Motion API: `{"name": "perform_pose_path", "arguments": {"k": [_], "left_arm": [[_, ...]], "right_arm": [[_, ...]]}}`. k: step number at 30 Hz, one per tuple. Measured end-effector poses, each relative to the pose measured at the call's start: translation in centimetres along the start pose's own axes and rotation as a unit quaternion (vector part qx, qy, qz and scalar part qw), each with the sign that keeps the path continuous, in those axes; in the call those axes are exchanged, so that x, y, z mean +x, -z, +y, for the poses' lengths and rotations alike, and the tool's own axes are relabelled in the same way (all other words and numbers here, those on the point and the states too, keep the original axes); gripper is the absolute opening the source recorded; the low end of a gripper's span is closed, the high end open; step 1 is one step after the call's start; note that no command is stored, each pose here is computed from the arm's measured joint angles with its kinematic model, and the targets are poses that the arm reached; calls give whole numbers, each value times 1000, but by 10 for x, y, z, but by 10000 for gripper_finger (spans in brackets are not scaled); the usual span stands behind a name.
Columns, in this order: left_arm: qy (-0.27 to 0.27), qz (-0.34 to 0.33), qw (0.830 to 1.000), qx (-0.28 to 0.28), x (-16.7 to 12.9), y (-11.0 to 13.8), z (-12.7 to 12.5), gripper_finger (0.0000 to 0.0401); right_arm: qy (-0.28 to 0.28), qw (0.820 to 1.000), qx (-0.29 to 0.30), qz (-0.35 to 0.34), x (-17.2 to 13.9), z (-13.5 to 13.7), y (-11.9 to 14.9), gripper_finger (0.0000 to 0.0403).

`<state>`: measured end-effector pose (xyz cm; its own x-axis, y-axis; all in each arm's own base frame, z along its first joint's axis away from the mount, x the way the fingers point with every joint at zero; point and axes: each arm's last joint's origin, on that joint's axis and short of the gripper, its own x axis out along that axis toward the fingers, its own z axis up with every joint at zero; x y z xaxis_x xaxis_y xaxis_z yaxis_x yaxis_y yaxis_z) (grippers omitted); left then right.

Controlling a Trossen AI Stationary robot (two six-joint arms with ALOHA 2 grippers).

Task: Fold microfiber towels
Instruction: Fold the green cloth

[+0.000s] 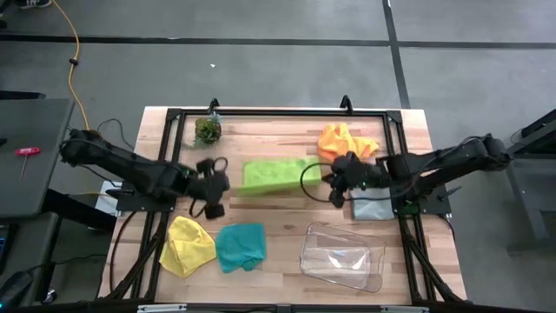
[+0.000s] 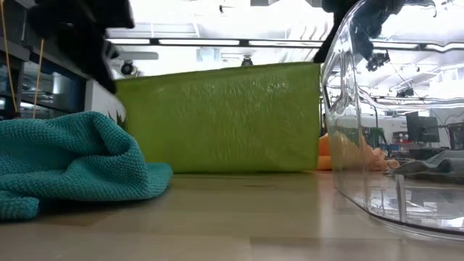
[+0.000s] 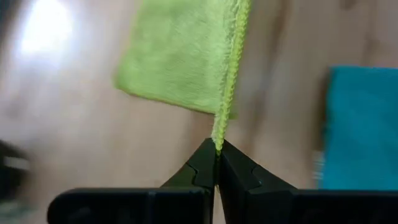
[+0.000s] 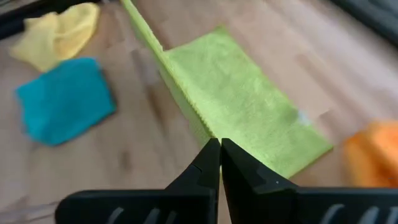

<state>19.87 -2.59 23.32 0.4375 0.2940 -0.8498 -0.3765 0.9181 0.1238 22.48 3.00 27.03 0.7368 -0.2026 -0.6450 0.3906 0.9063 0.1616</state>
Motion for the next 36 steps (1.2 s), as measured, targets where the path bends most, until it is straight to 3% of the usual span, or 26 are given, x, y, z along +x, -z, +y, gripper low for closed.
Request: {"name": "perform_pose_path", "arguments": {"k": [6,12,20,27,36], "left_arm": [[36,10,998,-42,14,20,-35,0],[30,4,998,-61,25,19,-45,0],[-39,0,991,-130,44,0,-9,0],[-78,11,988,-131,58,-12,23,0],[-80,18,986,-148,73,-19,36,0]], "right_arm": [[-33,997,57,31,6,17,31,0],[-5,994,89,65,22,20,50,0],[68,986,138,59,38,-1,43,0],[123,976,173,56,51,-24,35,0],[155,966,189,91,73,-37,38,0]]}}
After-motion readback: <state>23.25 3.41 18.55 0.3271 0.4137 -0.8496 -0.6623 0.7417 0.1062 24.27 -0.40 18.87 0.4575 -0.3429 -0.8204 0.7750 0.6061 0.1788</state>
